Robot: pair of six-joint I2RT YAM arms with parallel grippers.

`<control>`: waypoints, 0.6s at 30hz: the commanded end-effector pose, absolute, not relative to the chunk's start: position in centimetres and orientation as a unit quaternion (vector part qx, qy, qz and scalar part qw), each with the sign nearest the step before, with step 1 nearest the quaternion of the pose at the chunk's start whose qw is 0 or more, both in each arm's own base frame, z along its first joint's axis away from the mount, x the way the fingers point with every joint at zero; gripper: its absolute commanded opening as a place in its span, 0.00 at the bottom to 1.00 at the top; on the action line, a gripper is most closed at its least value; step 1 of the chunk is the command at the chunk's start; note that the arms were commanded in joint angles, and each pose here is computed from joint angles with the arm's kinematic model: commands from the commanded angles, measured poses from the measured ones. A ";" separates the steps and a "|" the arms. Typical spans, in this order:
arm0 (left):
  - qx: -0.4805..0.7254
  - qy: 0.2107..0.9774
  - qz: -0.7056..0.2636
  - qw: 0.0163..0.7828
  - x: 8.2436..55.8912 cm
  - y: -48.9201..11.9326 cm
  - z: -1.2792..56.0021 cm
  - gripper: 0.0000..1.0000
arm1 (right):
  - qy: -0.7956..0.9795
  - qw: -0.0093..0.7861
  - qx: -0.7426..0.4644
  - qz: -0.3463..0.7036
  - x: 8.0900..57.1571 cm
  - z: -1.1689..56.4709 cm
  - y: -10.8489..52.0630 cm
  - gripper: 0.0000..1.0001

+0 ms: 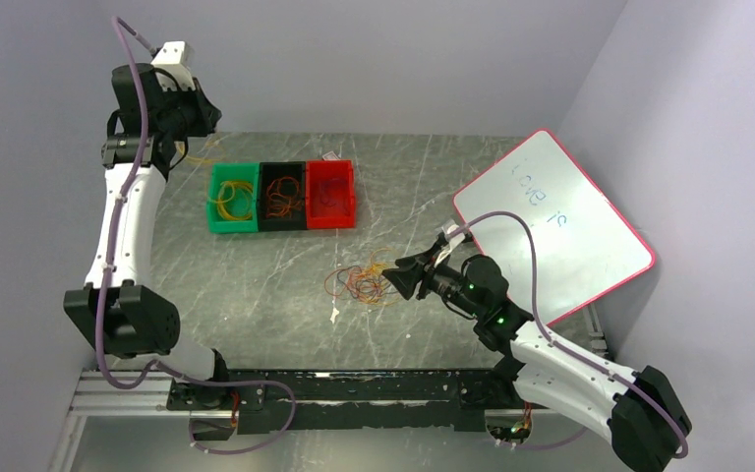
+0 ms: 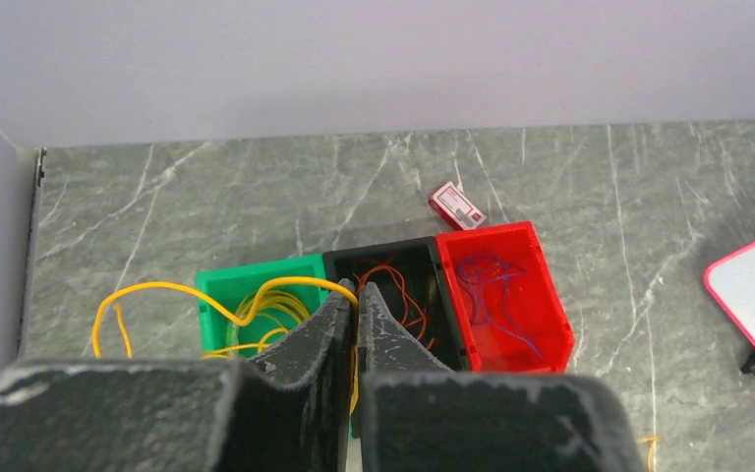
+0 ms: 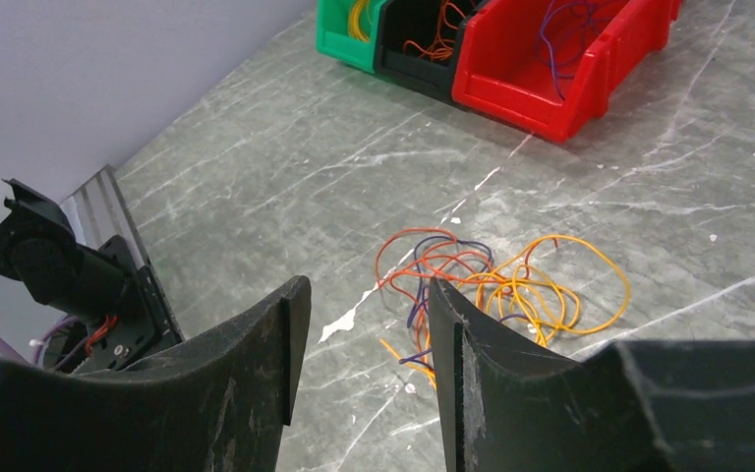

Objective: Untangle the cables

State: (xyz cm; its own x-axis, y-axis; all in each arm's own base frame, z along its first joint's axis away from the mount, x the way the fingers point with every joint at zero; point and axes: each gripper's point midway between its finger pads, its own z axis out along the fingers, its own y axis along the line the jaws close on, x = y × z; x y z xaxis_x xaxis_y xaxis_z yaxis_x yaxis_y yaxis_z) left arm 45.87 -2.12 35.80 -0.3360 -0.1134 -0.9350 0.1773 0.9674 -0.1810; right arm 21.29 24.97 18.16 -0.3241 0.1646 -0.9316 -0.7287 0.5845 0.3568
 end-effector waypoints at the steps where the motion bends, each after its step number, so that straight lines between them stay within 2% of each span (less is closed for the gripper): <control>1: 0.028 0.785 -0.102 0.611 47.8 -0.9 36.9 0.07 | 0.699 0.546 -0.207 0.413 21.0 18.4 25.1 0.51; 9: 0.046 0.794 -0.125 0.593 49.7 -1.6 33.8 0.07 | 0.701 0.541 -0.209 0.416 20.9 17.8 25.3 0.52; 18: 0.048 0.800 -0.097 0.590 50.8 -0.6 31.2 0.07 | 0.705 0.535 -0.210 0.415 20.7 17.1 25.2 0.51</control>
